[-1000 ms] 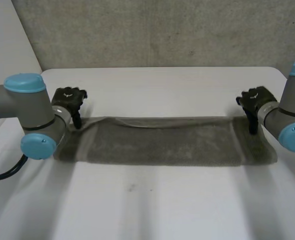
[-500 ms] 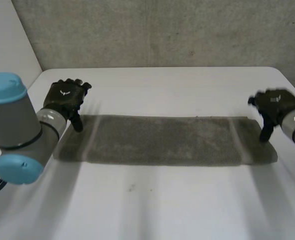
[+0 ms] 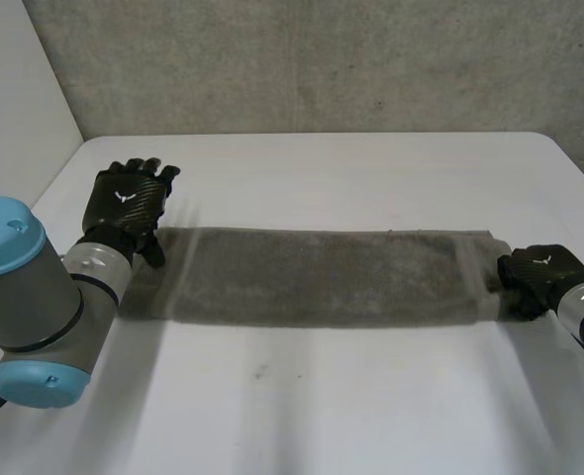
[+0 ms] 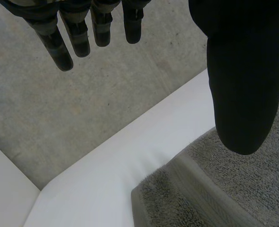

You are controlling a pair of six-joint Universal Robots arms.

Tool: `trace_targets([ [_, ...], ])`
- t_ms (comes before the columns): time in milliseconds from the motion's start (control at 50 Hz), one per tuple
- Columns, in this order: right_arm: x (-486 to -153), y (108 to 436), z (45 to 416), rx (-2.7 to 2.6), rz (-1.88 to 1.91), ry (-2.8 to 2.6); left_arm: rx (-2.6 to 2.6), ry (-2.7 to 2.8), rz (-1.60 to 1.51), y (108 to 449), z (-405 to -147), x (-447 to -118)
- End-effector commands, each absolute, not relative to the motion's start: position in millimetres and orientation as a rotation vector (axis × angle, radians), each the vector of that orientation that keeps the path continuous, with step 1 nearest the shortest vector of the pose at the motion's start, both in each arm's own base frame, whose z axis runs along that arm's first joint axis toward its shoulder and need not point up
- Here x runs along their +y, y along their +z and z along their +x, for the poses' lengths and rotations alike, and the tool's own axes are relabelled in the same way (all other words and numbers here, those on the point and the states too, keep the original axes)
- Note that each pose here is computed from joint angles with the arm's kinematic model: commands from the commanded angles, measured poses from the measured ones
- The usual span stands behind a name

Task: Fold the laundry

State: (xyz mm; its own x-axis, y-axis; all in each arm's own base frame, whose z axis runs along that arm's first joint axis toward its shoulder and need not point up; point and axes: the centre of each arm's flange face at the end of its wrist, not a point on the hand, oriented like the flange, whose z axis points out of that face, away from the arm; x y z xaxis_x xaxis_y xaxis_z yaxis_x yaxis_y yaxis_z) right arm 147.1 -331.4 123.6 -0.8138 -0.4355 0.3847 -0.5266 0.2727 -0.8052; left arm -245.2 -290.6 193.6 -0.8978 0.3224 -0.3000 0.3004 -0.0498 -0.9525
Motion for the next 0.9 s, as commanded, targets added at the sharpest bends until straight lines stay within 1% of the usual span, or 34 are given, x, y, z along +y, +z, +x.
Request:
trace_targets([
  [20,-346,125,129,-2.352,0.863,1.580,-2.158,2.146,-0.709,193,-246,-289],
  [40,-346,125,129,-2.352,0.863,1.580,-2.158,2.146,-0.709,193,-246,-289],
  [80,-354,140,115,-2.226,0.823,1.563,-2.159,2.144,-0.710,192,-245,-289],
  [100,-354,140,115,-2.225,0.823,1.563,-2.158,2.146,-0.709,193,-245,-289],
  [140,-361,162,99,-2.054,0.795,1.530,-2.153,2.151,-0.708,195,-245,-288],
  [180,-363,168,92,-1.996,0.804,1.496,-2.142,2.161,-0.706,198,-246,-288],
  [260,-366,177,89,-1.915,0.825,1.468,-2.141,2.162,-0.705,198,-246,-288],
  [280,-367,182,97,-1.885,0.848,1.498,-2.141,2.162,-0.705,198,-246,-288],
  [300,-367,183,97,-1.885,0.848,1.498,-2.141,2.162,-0.705,198,-246,-288],
  [340,-361,200,139,-1.823,0.929,1.631,-2.142,2.163,-0.704,198,-245,-288],
  [360,-360,200,139,-1.823,0.930,1.631,-2.142,2.163,-0.704,198,-245,-288],
  [400,-348,214,185,-1.770,1.023,1.771,-2.142,2.163,-0.704,198,-245,-288],
  [420,-348,215,185,-1.770,1.023,1.772,-2.145,2.165,-0.701,198,-245,-288],
  [440,-340,219,206,-1.750,1.078,1.835,-2.143,2.166,-0.700,199,-245,-288],
  [460,-340,219,206,-1.749,1.079,1.835,-2.143,2.166,-0.700,199,-245,-288],
  [500,-322,225,253,-1.659,1.230,1.988,-2.138,2.174,-0.697,201,-244,-288],
  [520,-322,225,253,-1.658,1.231,1.989,-2.138,2.174,-0.697,201,-244,-288],
  [560,-294,222,307,-1.527,1.427,2.149,-2.137,2.176,-0.695,202,-244,-288],
  [580,-293,222,308,-1.526,1.428,2.149,-2.128,2.186,-0.691,204,-244,-288],
  [600,-279,218,332,-1.455,1.516,2.224,-2.126,2.190,-0.689,206,-243,-288],
  [620,-279,218,332,-1.455,1.517,2.224,-2.126,2.190,-0.689,206,-243,-288],
  [660,-256,202,370,-1.372,1.667,2.326,-2.128,2.192,-0.686,206,-242,-288],
  [680,-256,202,370,-1.372,1.667,2.326,-2.128,2.192,-0.686,206,-242,-288],
  [720,-237,176,394,-1.344,1.827,2.350,-2.128,2.192,-0.686,206,-242,-288],
  [740,-237,176,394,-1.344,1.828,2.350,-2.133,2.189,-0.686,205,-241,-288],
  [760,-226,164,402,-1.339,1.916,2.353,-2.133,2.189,-0.686,205,-241,-288],
  [780,-226,164,402,-1.339,1.917,2.353,-2.133,2.189,-0.686,205,-241,-288],
  [820,-200,139,416,-1.336,2.110,2.357,-2.134,2.188,-0.686,204,-241,-288],
  [840,-200,138,416,-1.336,2.111,2.357,-2.134,2.188,-0.686,204,-241,-288],
  [880,-187,117,421,-1.375,2.220,2.328,-2.134,2.188,-0.686,204,-241,-288],
  [900,-187,117,421,-1.375,2.221,2.327,-2.133,2.187,-0.688,204,-242,-287],
])
